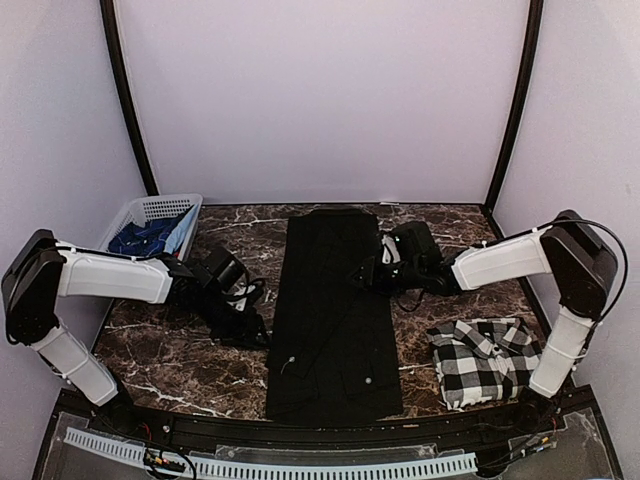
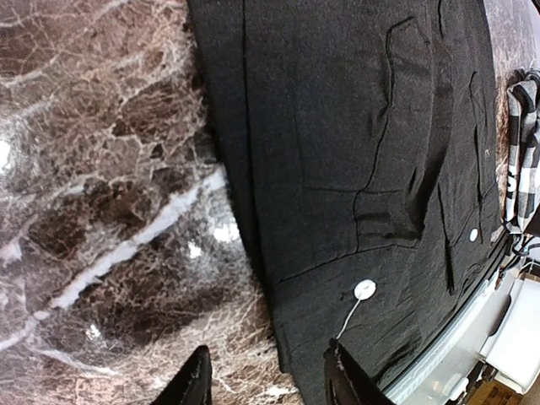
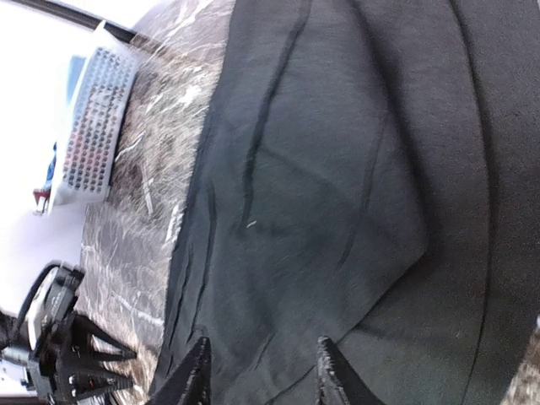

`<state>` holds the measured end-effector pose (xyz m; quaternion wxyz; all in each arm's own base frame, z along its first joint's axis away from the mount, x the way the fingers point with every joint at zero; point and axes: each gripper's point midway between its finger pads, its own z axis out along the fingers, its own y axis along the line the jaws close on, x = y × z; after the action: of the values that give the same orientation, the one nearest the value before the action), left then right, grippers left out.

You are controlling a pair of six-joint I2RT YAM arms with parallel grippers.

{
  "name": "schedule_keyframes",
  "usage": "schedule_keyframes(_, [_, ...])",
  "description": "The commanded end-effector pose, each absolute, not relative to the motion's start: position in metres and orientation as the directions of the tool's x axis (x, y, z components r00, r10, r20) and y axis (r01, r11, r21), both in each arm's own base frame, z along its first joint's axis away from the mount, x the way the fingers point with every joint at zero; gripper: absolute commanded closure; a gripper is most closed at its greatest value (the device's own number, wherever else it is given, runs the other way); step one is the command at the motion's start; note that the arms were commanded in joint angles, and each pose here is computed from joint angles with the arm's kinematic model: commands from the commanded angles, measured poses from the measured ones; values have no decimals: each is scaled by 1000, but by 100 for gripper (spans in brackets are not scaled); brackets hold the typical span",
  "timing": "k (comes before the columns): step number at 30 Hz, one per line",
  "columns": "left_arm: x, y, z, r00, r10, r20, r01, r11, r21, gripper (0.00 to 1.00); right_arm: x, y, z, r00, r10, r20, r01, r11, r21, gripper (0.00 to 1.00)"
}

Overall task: Fold and stack the long sleeve shirts
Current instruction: Smooth out the rectangle-folded shirt at the center of the board.

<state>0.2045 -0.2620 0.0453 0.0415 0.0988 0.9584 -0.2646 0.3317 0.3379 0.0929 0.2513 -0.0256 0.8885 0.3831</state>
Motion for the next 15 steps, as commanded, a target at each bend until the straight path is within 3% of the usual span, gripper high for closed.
schedule_keyframes(1, [195,-259,37,-976,186,-112,217,851,-478,56,348,344,92,-867,219,-447,-216,643,735,62])
schedule_keyframes(15, [190,-265,32,-972,208,-107,234,850,-471,62,351,331,56,-873,251,-418,-132,703,698,62])
